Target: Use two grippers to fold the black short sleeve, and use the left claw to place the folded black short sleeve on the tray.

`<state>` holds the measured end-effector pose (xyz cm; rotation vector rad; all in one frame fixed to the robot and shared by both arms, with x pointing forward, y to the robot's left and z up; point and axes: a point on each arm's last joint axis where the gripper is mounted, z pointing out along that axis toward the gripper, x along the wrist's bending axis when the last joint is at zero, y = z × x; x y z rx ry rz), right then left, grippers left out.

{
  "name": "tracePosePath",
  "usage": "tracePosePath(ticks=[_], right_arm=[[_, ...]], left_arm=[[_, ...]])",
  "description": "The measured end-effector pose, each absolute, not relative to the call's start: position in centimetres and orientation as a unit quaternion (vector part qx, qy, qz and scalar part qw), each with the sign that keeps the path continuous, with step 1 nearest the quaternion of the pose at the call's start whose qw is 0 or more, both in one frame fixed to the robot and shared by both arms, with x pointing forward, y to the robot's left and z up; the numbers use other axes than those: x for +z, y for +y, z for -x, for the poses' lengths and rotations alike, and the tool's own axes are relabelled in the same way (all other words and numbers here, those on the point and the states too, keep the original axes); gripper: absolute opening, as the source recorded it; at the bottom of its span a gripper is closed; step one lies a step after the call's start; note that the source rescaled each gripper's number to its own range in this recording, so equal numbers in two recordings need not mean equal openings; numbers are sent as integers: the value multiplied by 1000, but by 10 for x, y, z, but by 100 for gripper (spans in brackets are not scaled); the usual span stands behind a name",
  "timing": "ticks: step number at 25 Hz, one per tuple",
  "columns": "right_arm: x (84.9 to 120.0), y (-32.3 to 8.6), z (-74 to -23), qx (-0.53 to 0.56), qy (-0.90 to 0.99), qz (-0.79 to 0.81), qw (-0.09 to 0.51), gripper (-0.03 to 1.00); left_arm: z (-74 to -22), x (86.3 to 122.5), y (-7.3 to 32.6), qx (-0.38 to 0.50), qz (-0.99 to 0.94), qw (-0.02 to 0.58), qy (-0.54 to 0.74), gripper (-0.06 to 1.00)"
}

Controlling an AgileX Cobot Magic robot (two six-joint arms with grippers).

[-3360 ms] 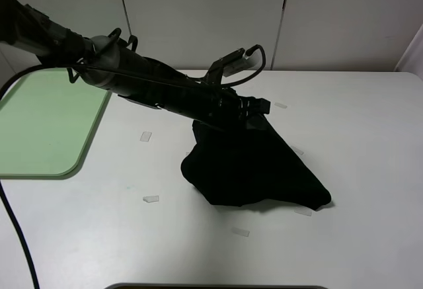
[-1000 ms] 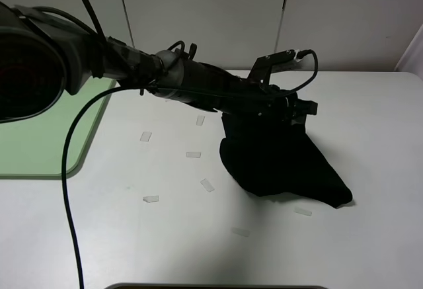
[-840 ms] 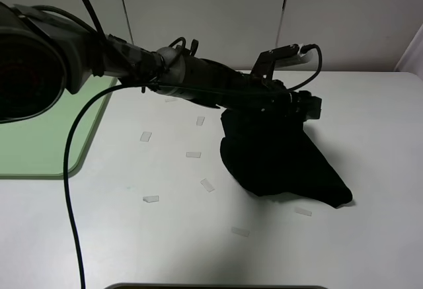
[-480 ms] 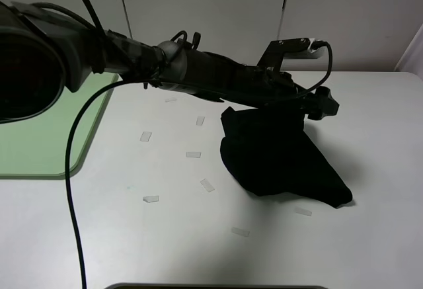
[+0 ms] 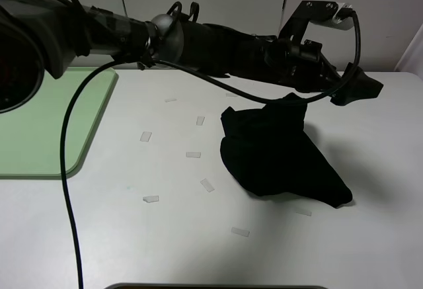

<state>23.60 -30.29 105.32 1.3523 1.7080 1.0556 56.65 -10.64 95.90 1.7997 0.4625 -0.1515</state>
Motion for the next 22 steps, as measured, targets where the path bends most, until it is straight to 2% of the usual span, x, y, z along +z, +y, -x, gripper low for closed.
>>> tracePosePath(ticks=[4, 13, 22], right_arm=[[1053, -303, -236, 408, 660, -523, 353, 100], [1053, -303, -236, 408, 660, -523, 353, 100], [1053, -303, -236, 408, 660, -523, 353, 100]], left_arm=[[-568, 968, -94, -82, -782, 570, 237, 100], [-568, 990, -17, -133, -777, 489, 373, 100], [-548, 956, 42, -205, -767, 420, 439, 100]])
